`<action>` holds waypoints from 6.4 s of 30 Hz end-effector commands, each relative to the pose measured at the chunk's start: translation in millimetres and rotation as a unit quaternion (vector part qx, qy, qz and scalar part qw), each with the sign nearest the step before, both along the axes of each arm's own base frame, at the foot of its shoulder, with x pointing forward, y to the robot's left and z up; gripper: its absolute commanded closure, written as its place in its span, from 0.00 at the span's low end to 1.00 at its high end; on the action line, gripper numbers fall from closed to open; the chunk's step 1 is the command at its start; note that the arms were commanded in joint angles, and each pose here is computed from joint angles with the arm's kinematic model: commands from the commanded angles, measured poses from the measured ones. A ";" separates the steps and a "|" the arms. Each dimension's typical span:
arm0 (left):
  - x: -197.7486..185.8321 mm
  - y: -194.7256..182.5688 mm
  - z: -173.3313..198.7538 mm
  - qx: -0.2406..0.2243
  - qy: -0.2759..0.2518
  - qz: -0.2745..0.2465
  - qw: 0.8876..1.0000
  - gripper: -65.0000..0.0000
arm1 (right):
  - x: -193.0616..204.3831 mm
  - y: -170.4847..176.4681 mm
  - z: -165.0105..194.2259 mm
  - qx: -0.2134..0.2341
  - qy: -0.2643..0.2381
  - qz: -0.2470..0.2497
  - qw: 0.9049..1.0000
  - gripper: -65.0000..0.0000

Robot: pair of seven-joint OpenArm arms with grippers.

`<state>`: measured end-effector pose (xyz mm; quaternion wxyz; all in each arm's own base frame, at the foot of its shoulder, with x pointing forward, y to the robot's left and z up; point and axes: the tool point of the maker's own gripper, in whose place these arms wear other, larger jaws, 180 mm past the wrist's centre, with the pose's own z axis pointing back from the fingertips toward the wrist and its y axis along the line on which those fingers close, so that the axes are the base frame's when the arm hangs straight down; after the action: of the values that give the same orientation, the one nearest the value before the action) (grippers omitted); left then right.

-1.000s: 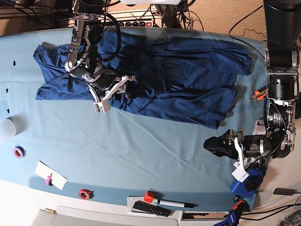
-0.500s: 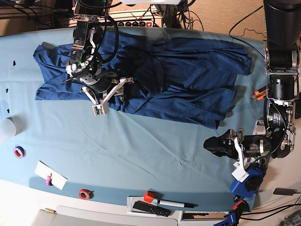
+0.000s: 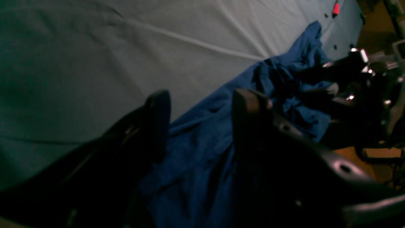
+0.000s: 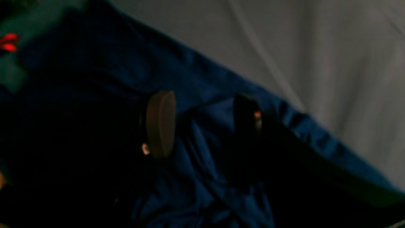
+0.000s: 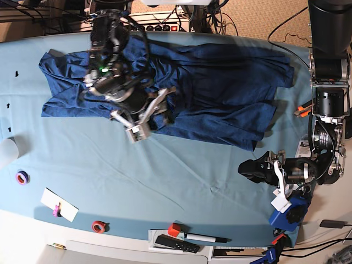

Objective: Layout the t-shirt on the table in an organized manner, then fold the t-shirt properly

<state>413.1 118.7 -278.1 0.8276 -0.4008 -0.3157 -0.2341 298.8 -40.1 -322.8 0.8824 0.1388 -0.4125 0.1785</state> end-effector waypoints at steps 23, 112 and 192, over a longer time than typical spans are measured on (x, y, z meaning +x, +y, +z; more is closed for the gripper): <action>12.0 3.2 24.6 -0.013 -0.032 0.007 0.999 0.51 | -13.1 -45.7 -28.4 -0.110 0.017 -0.105 0.988 0.55; 27.8 27.0 25.1 0.027 -0.063 0.048 0.996 0.52 | 47.4 120.3 68.7 -0.048 -0.167 0.127 0.977 0.46; -138.5 111.4 -98.6 -0.008 0.216 0.119 0.969 0.37 | -36.8 -329.4 31.7 0.317 -0.046 -0.247 0.914 0.46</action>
<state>268.2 224.0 -385.3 0.8938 -0.4153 -0.1662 -0.0325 256.5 -361.0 -310.3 0.7979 0.3046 -0.4831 -0.1929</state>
